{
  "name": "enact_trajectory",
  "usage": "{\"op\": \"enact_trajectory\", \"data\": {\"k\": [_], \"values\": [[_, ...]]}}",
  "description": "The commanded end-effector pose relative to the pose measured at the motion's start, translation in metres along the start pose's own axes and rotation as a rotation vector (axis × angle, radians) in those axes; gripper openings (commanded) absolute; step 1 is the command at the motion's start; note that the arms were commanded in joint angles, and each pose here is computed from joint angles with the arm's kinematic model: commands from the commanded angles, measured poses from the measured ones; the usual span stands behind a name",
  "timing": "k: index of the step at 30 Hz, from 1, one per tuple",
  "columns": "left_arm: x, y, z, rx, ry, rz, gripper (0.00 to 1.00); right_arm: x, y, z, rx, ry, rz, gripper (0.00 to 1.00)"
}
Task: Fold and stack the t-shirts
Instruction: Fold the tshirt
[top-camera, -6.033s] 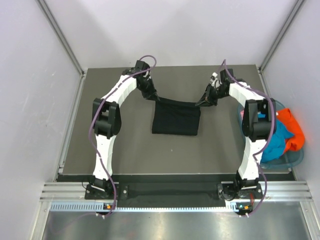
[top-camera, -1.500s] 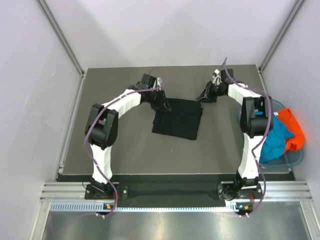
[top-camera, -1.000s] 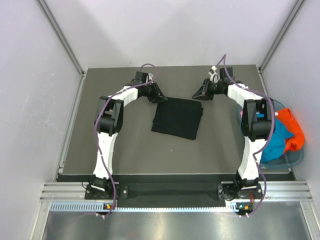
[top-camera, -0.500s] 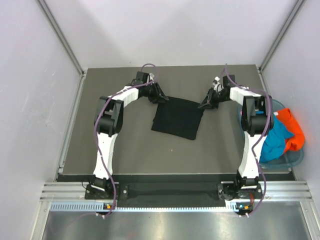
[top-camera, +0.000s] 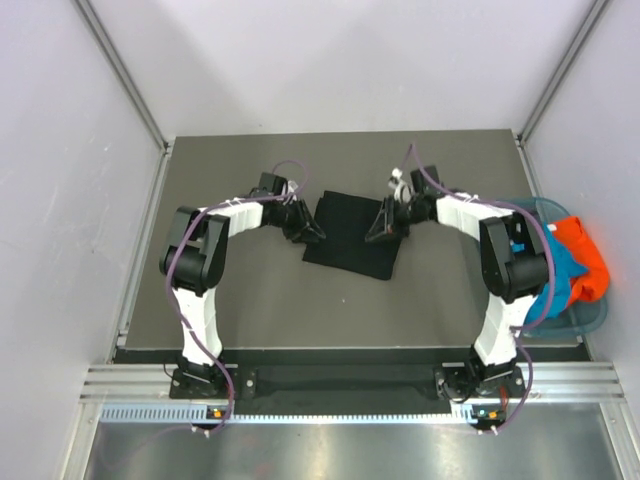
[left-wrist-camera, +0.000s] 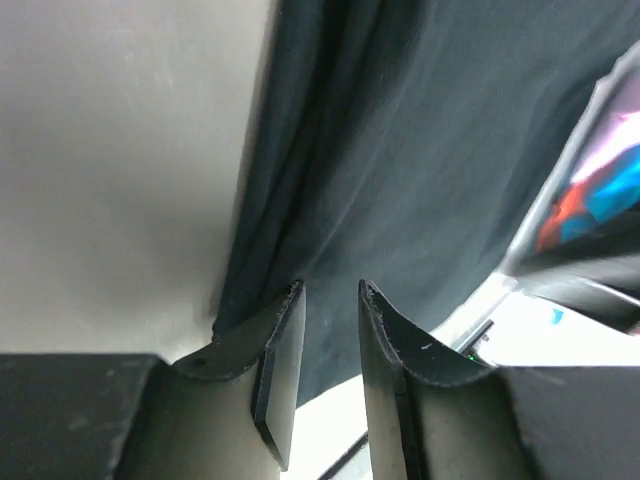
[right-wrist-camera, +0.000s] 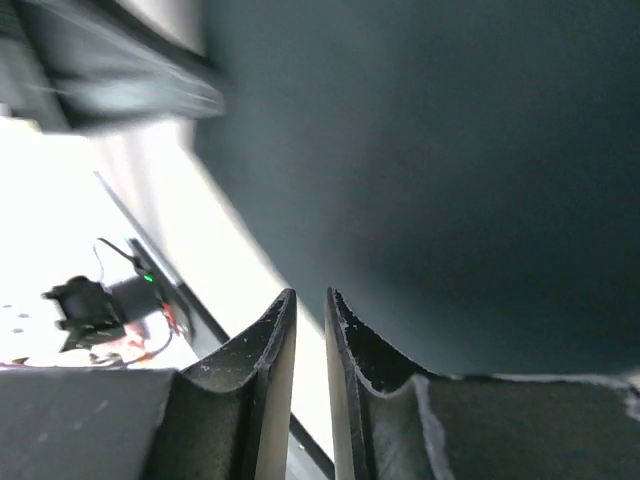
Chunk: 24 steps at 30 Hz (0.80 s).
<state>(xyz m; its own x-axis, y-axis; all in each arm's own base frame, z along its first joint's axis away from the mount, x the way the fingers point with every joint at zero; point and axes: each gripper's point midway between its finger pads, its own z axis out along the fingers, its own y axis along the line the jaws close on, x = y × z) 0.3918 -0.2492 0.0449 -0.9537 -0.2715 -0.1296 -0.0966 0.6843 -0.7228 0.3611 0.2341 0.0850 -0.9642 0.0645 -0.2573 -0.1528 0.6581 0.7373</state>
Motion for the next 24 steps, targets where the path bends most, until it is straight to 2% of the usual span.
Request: {"op": "enact_trajectory", "data": {"k": [1, 5, 9, 12, 17, 21, 24], "values": [[0.005, 0.03, -0.004, -0.098, -0.03, 0.029, 0.35, 0.028, -0.034, 0.008, -0.003, 0.017, 0.098, 0.18], [0.012, 0.064, -0.002, -0.205, 0.013, -0.01, 0.35, 0.052, -0.068, -0.001, 0.071, 0.049, 0.121, 0.18], [0.016, 0.061, -0.014, -0.222, 0.013, 0.022, 0.35, 0.053, -0.081, -0.028, 0.173, 0.043, 0.089, 0.2], [0.023, 0.054, -0.028, -0.217, 0.01, 0.04, 0.36, 0.043, -0.07, -0.045, 0.204, 0.016, 0.041, 0.22], [0.038, 0.032, -0.05, -0.15, 0.017, 0.062, 0.36, 0.028, -0.032, -0.054, 0.133, -0.021, 0.001, 0.23], [0.048, 0.015, -0.051, -0.076, 0.019, 0.065, 0.36, 0.042, -0.002, -0.033, 0.053, 0.033, -0.05, 0.23], [0.053, 0.021, -0.043, -0.07, 0.031, 0.031, 0.36, 0.055, -0.003, -0.016, 0.005, 0.054, -0.017, 0.22]]}}
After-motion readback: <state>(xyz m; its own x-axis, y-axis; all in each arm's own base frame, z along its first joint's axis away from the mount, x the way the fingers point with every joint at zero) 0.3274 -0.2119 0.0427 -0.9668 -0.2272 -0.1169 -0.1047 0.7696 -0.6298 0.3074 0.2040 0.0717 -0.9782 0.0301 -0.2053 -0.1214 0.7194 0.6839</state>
